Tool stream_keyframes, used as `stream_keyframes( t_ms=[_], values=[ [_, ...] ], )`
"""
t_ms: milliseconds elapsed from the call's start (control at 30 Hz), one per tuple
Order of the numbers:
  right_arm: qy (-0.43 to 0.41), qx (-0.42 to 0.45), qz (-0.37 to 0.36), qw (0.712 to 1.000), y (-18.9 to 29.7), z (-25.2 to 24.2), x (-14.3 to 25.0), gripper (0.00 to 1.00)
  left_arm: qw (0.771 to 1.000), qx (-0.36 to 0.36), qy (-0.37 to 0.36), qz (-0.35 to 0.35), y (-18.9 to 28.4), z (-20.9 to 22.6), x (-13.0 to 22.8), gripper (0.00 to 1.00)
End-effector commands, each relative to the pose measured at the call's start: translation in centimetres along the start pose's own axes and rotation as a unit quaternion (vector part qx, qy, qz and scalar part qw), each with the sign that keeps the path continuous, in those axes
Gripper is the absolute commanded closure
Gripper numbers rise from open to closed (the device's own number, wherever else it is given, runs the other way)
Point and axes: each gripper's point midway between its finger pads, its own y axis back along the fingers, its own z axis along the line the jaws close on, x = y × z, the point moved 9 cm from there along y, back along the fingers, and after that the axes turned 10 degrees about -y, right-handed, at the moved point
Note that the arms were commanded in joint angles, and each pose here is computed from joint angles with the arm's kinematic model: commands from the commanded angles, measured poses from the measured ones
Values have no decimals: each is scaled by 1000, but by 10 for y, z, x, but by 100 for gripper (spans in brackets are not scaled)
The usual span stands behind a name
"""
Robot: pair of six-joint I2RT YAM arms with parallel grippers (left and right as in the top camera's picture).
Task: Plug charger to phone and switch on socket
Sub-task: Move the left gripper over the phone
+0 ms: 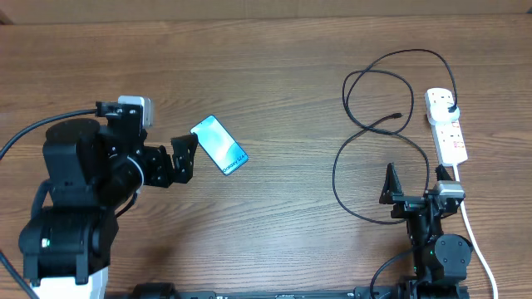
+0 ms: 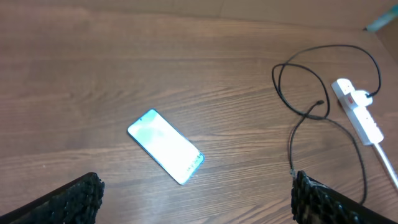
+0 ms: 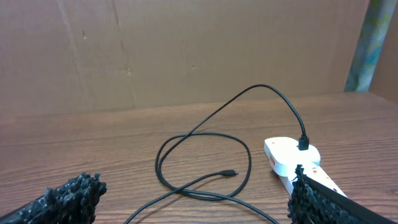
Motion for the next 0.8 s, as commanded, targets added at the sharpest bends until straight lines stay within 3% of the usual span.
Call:
stream_keyframes(
  t_ms=[0,533,767],
  values=[
    [-2,1,-4,1000,0,-1,1,0,998,-16,67,3,-7,6,-8,0],
    [-2,1,-4,1000,0,-1,1,0,983,-21,163,81,-59,24,-6,0],
    [-2,1,-4,1000,0,-1,2,0,973,-74,204,81,-68,24,-8,0]
  ],
)
